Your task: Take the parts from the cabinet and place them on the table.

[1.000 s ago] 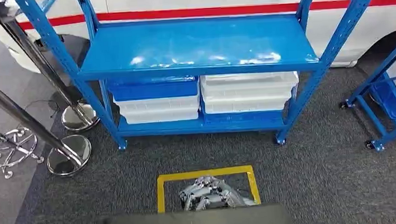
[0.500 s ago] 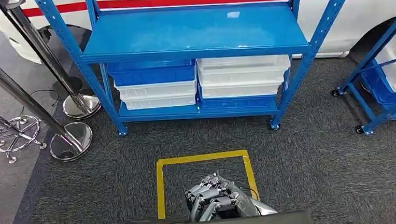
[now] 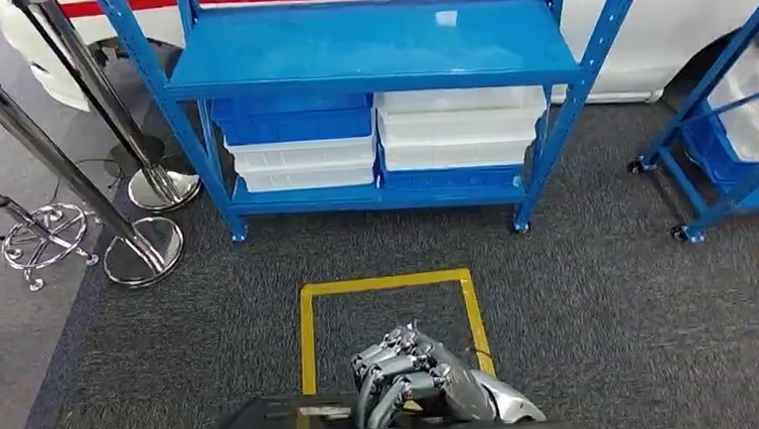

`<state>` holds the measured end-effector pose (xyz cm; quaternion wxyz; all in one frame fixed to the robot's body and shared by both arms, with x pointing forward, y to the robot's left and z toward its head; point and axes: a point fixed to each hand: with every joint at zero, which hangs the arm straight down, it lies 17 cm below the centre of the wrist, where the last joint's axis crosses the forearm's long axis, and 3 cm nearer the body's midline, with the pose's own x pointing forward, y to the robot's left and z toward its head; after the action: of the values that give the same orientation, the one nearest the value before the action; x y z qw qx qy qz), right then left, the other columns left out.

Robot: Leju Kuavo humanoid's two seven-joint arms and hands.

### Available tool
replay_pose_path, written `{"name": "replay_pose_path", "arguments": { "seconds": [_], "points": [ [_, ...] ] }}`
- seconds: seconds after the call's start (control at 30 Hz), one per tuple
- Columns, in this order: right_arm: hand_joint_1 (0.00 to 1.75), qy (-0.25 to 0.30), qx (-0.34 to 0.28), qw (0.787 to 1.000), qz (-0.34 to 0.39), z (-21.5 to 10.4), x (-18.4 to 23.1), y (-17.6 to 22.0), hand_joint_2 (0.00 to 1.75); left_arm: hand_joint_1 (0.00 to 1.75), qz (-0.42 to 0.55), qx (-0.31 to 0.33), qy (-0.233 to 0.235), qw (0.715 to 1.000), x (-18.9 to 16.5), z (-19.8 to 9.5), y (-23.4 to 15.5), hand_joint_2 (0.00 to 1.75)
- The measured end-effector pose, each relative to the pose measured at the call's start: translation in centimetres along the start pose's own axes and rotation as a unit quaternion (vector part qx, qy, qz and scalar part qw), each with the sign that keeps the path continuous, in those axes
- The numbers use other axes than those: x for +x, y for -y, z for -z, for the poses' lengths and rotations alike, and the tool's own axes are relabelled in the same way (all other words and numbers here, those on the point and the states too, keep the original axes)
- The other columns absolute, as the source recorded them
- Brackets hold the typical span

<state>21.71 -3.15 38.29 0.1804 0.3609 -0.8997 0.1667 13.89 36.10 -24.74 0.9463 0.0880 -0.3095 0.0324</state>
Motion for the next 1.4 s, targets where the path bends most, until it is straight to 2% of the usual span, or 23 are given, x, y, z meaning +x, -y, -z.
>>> {"name": "replay_pose_path", "arguments": {
  "seconds": [0.67,1.03,1.4],
  "points": [
    [1.68,-0.013,0.040,0.999,0.004,-0.2,-0.4,-0.5,1.75,0.00,0.000,-0.012,-0.013,1.000,-0.4,-0.1,1.5,0.00],
    [1.68,-0.019,0.050,0.999,-0.003,-0.3,-0.8,-0.4,1.75,0.00,0.003,0.002,-0.025,1.000,-0.8,0.0,1.1,0.00],
    [1.68,-0.031,0.038,0.998,-0.025,-0.1,-1.1,1.9,1.75,0.00,0.016,0.045,-0.017,0.999,-0.2,0.4,-0.5,0.00]
  ]
}}
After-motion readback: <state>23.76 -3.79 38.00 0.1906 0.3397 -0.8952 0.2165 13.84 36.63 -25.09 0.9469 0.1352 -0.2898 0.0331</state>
